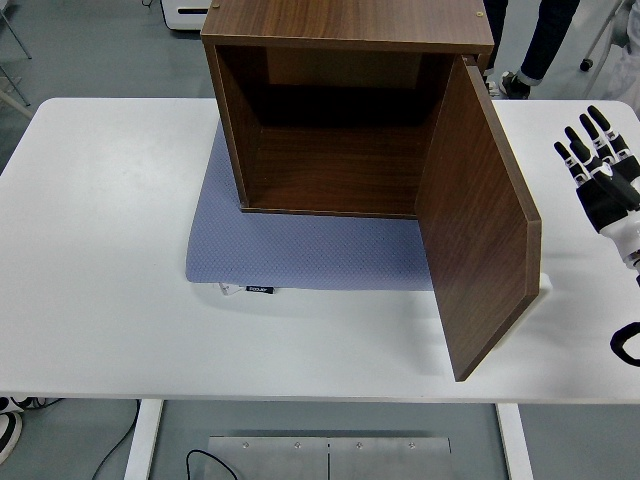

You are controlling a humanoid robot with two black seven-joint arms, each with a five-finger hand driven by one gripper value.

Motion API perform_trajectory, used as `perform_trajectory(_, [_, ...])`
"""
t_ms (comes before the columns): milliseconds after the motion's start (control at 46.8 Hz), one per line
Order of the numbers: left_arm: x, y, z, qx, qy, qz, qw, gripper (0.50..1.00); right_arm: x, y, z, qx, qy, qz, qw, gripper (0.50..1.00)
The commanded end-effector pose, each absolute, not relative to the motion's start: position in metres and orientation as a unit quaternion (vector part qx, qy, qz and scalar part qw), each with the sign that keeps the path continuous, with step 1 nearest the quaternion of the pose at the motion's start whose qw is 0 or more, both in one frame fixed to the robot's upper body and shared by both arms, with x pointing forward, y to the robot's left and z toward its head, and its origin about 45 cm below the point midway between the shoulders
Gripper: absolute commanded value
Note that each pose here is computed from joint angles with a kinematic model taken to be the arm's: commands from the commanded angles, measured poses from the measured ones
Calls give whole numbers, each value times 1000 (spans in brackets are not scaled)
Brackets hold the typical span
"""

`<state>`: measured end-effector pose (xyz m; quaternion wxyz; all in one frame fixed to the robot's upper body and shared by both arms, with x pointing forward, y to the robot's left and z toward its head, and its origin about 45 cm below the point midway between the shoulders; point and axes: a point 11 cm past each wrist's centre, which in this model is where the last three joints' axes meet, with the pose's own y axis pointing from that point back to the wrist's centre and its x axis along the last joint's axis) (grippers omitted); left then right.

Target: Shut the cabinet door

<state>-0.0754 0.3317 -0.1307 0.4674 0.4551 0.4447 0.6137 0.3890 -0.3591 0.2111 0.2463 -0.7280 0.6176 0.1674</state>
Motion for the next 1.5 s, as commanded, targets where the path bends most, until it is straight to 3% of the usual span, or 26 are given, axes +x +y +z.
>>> perform_trajectory(0, [-75, 331, -131, 455, 445, 613, 468, 1000, 389, -359, 211, -727, 618, 168, 247, 1000])
perform_trajectory(919, [-75, 331, -131, 455, 445, 614, 468, 1000, 389, -363, 215, -736, 615, 161, 234, 1000])
perform_trajectory(1154, [-75, 332, -131, 455, 445, 614, 467, 1000, 388, -371, 248, -765, 598, 117, 210, 1000])
perform_trajectory(1474, [-75, 331, -131, 455, 445, 614, 468, 1000, 376, -357, 291, -834, 532, 48, 136, 1000])
